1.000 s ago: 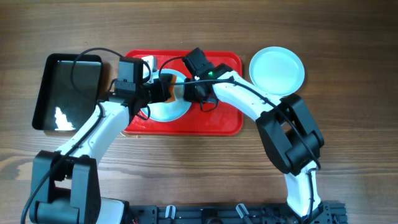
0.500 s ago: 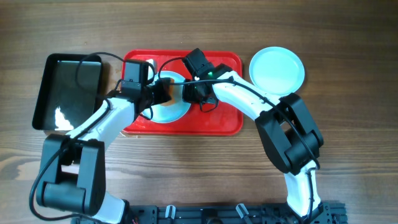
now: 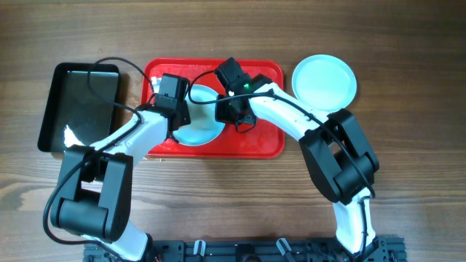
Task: Clean dirty plates on tray and stack at the side
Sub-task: 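Scrub the remaining plate with the sponge in the left gripper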
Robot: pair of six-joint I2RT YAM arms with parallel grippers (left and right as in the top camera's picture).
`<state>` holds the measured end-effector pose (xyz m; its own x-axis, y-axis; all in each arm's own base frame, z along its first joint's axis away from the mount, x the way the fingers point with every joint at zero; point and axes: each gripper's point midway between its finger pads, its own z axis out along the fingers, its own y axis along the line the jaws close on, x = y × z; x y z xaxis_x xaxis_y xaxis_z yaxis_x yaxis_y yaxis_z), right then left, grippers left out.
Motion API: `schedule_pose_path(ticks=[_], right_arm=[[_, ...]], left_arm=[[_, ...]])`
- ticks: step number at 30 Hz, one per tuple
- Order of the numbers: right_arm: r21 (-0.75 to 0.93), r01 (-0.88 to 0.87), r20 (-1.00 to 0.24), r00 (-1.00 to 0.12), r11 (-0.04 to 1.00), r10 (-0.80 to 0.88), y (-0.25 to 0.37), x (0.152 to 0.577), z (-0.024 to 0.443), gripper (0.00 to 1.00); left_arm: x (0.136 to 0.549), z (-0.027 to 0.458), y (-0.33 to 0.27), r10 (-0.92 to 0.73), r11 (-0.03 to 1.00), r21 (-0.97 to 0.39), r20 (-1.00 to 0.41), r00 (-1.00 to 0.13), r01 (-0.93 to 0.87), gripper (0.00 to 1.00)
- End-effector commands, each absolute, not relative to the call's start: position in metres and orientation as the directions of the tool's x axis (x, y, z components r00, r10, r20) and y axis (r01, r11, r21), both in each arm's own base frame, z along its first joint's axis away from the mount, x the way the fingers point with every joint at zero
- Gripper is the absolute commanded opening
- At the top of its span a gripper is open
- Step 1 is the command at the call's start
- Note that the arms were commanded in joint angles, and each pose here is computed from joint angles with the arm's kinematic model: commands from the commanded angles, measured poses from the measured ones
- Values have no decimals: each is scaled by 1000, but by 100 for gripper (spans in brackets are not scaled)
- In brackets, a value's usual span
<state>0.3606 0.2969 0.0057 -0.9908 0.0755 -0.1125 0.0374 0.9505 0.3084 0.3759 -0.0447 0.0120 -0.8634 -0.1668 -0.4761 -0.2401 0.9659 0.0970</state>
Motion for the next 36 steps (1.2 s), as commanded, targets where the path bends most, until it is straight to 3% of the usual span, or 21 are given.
schedule_pose_path(ticks=[1,4,8,14,19,21,25,30,36], right_arm=[[246,72,-95,-991,966,98,281,360,-9,4],[246,73,-95,-991,966,99,281,360,-9,4],[246,72,-94,-991,966,98,281,360,-9,4],[252,72,-89,-991,965,97,282,359,-8,4],[252,71,-89,-991,965,97,283,359,-8,4],[253,71,-91,-991,965,97,283,360,-8,4],[250,71,-95,-991,966,97,282,360,-8,4],[243,72,-91,-991,967,97,281,359,-9,4],[238,70,-93,-991,969,94,280,359,-9,4]], left_arm=[[368,24,-2,-147,898,283,-532,-834,-338,4],[378,57,-6,-161,905,224,-605,-780,-361,4],[387,96,-36,-205,958,18,-654,-728,-286,4],[380,69,-97,-263,954,-260,-499,-826,-147,4],[379,25,-131,-258,912,-396,-366,-894,-101,4],[379,7,-127,-258,921,-370,-345,-902,-122,4],[373,-5,-80,-284,956,-172,-367,-886,-236,4],[365,26,-15,-310,926,51,-464,-830,-375,4],[375,91,-7,-283,928,20,-610,-740,-371,4]])
